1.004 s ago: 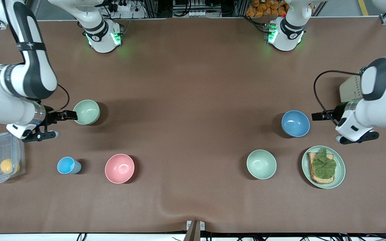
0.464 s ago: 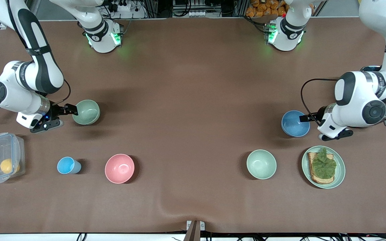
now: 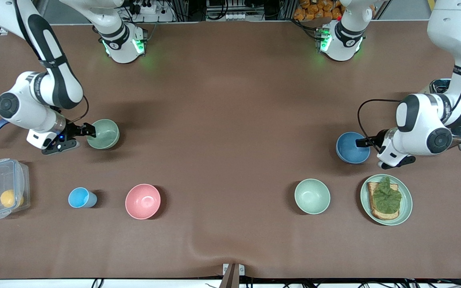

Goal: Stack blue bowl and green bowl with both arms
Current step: 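Grip the green bowl with the right gripper while the left gripper grips the blue bowl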

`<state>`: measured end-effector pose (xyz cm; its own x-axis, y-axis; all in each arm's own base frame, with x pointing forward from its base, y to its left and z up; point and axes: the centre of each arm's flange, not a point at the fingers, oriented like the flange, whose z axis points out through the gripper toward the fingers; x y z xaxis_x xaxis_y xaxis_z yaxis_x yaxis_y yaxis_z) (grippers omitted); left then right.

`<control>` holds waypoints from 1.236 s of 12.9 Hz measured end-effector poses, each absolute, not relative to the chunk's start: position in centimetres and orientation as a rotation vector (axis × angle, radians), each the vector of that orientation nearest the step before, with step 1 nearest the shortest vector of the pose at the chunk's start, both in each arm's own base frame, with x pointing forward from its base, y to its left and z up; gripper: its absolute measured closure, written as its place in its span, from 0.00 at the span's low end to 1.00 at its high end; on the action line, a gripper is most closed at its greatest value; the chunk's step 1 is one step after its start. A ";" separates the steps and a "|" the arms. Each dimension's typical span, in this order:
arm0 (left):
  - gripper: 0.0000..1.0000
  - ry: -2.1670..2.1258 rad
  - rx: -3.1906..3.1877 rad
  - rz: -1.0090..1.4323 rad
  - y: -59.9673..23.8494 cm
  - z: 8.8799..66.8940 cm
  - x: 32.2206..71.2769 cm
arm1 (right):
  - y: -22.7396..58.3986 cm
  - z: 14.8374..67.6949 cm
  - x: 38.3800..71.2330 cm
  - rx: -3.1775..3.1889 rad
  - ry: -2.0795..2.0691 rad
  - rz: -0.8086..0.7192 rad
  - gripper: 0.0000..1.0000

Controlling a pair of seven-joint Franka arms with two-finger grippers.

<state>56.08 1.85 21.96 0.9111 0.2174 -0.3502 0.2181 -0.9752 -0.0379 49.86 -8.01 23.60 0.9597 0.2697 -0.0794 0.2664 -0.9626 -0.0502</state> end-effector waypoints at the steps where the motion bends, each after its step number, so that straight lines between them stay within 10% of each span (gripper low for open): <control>1: 0.00 0.350 3.067 -0.567 1.8 21.5 56.1 | -8.0 23.2 49.6 -3.071 -0.419 0.137 0.16; 8: 0.22 0.392 3.051 -0.570 3.4 20.8 56.0 | -8.4 21.0 48.0 -3.079 -0.404 0.124 0.40; 12: 0.68 0.387 3.050 -0.576 3.2 20.5 56.0 | -8.3 20.7 48.0 -3.079 -0.408 0.123 0.89; 16: 0.95 0.379 3.051 -0.568 2.9 21.0 56.3 | -7.9 21.5 48.4 -3.046 -0.328 0.118 0.95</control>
